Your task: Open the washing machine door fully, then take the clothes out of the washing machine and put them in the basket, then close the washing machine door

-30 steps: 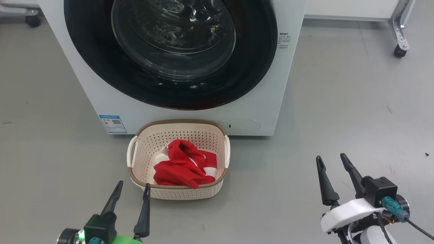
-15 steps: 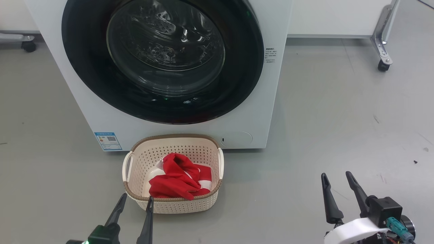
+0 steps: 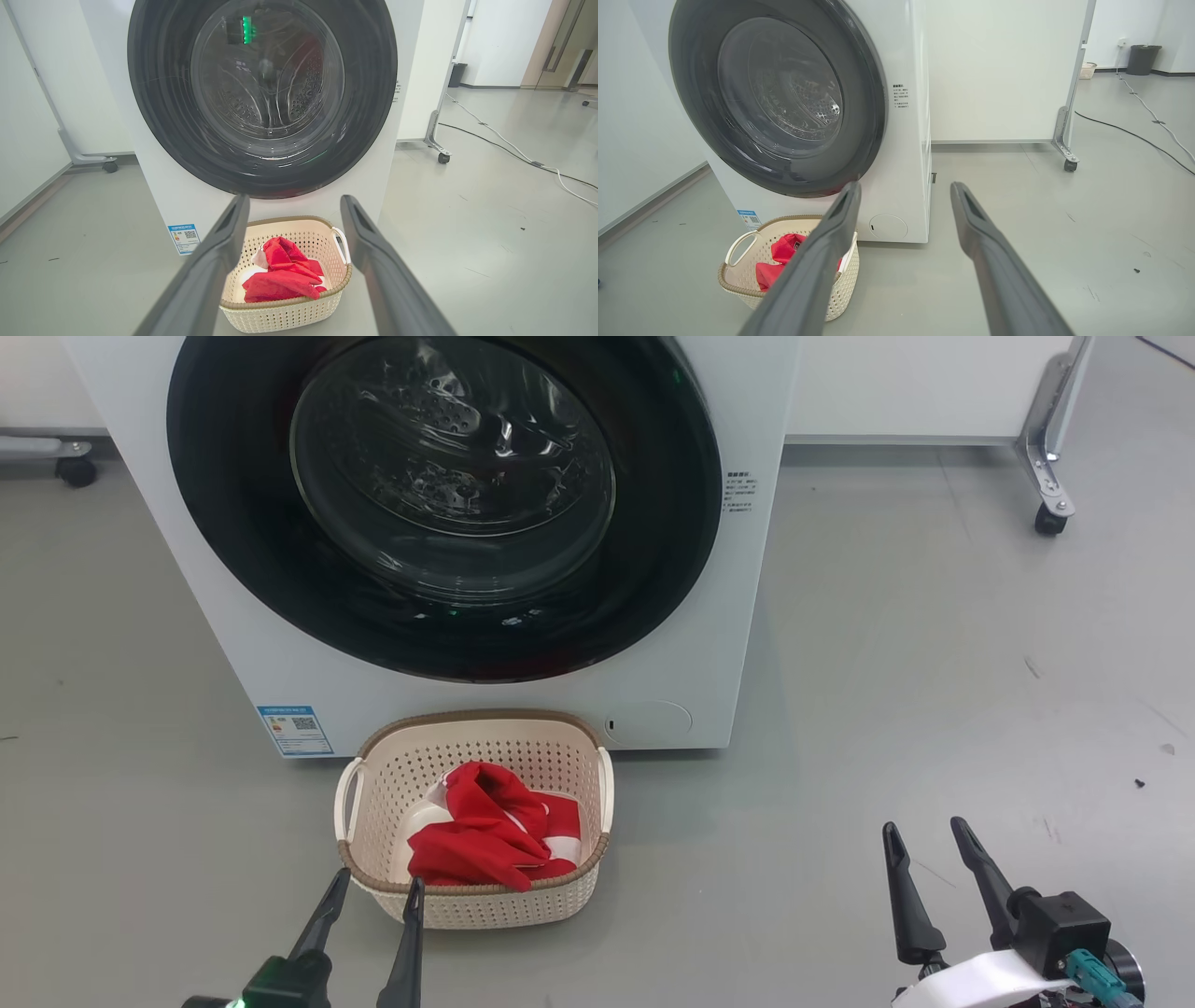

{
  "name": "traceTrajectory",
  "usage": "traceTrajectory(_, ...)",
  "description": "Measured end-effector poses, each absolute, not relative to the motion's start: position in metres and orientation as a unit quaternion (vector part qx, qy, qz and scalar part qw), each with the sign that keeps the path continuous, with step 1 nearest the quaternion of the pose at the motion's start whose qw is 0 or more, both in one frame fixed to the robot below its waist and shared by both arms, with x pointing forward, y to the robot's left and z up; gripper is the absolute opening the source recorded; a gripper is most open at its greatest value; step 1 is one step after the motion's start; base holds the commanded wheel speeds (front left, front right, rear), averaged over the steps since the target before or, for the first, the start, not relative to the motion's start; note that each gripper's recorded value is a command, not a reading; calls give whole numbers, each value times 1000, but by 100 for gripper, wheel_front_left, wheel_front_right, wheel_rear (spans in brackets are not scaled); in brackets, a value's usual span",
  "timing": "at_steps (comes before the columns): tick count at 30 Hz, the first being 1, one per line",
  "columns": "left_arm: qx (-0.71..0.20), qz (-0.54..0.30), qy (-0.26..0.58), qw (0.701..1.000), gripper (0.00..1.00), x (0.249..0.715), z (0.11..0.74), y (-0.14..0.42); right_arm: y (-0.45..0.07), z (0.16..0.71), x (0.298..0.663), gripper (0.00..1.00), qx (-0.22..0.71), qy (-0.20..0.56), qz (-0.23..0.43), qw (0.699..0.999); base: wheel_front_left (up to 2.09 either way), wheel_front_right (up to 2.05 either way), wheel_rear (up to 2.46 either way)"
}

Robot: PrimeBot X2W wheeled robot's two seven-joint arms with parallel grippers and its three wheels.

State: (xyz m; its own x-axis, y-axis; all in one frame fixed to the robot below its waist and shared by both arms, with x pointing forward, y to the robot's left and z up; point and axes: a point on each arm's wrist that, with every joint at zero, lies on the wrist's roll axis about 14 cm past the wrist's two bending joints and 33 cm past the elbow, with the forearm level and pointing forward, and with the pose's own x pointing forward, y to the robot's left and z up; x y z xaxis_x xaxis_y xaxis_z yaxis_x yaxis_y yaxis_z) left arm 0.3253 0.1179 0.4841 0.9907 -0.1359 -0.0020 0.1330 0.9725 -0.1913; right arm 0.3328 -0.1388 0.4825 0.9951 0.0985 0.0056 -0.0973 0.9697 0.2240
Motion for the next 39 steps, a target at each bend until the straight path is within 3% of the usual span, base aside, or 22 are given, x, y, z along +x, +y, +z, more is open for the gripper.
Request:
traceTrajectory(17,-97,-72,5,993,100,325,486,115,-140,483,328,100,114,2,45,992,0,0,0)
traceTrajectory(18,-97,-72,4,993,0,326,487,115,-140,483,328,0,114,1,45,992,0,0,0)
traceTrajectory(27,-109,-68,41,991,0,317,465,113,-138,460,317,0,127,40,37,990,0,0,0)
traceTrajectory(39,-201,-47,59,977,0,320,462,120,-145,458,319,0,215,49,14,975,0,0,0)
